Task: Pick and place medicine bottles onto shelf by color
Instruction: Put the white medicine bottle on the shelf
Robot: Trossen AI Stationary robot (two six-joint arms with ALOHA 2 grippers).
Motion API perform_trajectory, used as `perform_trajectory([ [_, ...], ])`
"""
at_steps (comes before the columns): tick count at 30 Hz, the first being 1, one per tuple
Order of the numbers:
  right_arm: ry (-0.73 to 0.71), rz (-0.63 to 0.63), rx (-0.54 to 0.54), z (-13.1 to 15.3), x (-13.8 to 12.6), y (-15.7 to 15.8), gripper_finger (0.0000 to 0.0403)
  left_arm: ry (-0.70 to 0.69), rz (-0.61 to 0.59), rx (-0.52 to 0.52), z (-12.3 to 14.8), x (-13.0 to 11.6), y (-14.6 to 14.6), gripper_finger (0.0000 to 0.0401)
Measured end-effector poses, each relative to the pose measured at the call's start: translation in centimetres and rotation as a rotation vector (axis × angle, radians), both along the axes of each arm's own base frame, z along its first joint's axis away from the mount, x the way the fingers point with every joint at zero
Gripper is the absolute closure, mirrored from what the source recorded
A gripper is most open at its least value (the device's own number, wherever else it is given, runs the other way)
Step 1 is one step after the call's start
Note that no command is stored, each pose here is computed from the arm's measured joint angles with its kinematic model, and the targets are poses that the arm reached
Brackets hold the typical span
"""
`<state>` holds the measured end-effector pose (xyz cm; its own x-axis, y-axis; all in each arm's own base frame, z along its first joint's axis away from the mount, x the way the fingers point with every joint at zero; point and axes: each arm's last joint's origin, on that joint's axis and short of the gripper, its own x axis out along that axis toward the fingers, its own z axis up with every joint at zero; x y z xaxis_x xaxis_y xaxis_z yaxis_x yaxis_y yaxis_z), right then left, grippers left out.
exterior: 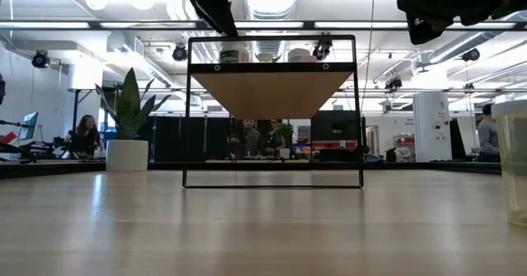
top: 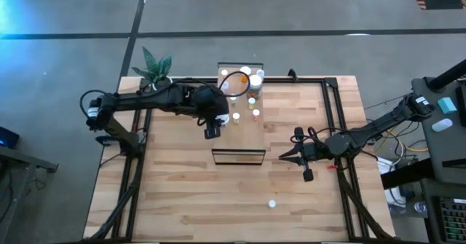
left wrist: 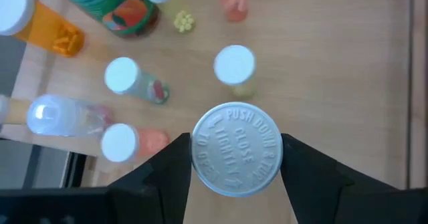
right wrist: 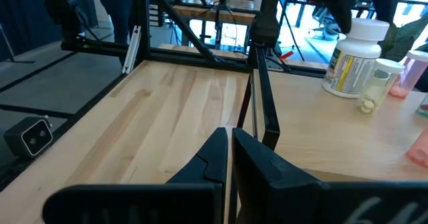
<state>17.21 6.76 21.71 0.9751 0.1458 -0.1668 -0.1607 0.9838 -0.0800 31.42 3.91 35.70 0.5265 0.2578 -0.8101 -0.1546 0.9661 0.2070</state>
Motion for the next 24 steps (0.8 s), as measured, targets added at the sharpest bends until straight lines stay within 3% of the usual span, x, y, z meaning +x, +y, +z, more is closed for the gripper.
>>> perform_trajectory([
  [16, -0.001, 0.000, 0.003, 0.01, 0.00, 0.00, 0.0390, 0.019, 0.010, -0.007, -0.02, -0.29, 0.80, 0.0217],
  [24, -0.001, 0.000, 0.003, 0.01, 0.00, 0.00, 0.0390, 0.053, -0.003, -0.027, -0.35, -0.37, 0.67, 0.0164],
])
